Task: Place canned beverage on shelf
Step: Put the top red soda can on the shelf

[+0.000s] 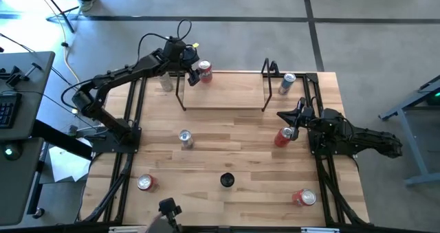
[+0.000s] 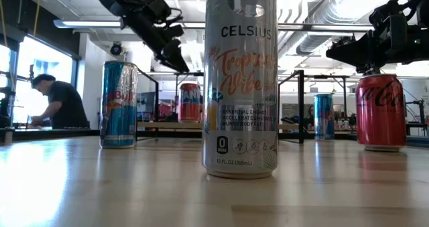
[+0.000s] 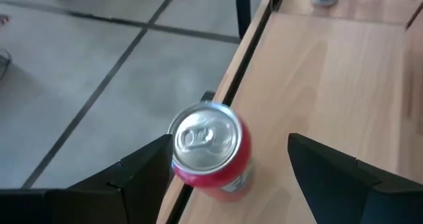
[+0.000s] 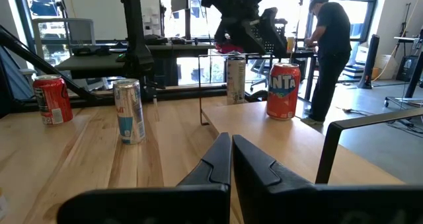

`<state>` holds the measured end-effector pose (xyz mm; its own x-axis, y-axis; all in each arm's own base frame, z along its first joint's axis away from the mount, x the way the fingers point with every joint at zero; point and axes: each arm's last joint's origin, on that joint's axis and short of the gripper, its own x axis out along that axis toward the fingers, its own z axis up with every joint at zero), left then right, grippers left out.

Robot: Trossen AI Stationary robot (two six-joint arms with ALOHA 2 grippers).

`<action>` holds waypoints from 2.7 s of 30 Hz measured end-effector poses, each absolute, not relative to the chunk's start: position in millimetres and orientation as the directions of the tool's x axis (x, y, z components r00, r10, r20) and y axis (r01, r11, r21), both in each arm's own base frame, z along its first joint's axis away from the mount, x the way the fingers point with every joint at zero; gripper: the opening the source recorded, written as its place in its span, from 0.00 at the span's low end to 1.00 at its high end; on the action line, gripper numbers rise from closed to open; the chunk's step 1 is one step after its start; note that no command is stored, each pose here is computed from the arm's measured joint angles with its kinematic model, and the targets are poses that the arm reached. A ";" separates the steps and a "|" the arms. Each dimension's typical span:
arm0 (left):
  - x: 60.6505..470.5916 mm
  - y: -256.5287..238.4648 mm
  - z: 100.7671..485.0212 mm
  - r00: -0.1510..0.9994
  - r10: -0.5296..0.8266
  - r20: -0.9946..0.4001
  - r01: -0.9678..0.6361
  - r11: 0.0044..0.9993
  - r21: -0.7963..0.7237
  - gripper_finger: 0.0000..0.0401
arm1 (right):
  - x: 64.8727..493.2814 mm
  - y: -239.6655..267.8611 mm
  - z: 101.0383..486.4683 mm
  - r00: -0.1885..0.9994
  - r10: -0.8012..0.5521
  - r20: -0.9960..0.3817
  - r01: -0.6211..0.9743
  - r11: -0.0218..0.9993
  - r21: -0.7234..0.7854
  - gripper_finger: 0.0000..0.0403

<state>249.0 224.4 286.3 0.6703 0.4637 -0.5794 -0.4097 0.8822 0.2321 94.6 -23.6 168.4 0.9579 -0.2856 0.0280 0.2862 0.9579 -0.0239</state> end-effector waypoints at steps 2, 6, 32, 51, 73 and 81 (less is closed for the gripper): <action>250.3 218.1 291.4 0.684 0.459 -0.567 -0.396 0.887 0.239 0.71 | 94.6 -23.6 168.5 0.958 -0.286 0.029 0.286 0.958 -0.024 0.00; 255.8 203.8 299.4 0.719 0.432 -0.545 -0.356 0.902 0.244 0.67 | 94.6 -23.6 168.5 0.958 -0.285 0.028 0.286 0.958 -0.024 0.00; 322.1 219.3 239.6 0.743 0.485 -0.461 -0.491 0.863 0.117 0.03 | 94.6 -23.6 168.5 0.958 -0.285 0.029 0.286 0.958 -0.024 0.00; 339.4 244.0 286.5 0.595 0.434 -0.677 -0.363 0.896 0.255 0.00 | 94.6 -23.6 168.4 0.958 -0.285 0.028 0.286 0.958 -0.024 0.00; 358.8 273.8 267.1 0.372 0.431 -0.822 -0.307 0.893 0.329 0.00 | 94.6 -23.6 168.5 0.958 -0.286 0.029 0.286 0.958 -0.024 0.00; 356.8 271.7 265.4 0.330 0.436 -0.837 -0.340 0.882 0.326 0.00 | 94.6 -23.6 168.4 0.958 -0.286 0.028 0.286 0.958 -0.024 0.00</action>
<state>356.8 271.7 265.4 0.3301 0.4362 -0.8371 -0.3398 0.8823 0.3258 94.6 -23.6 168.4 0.9579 -0.2856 0.0284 0.2863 0.9578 -0.0239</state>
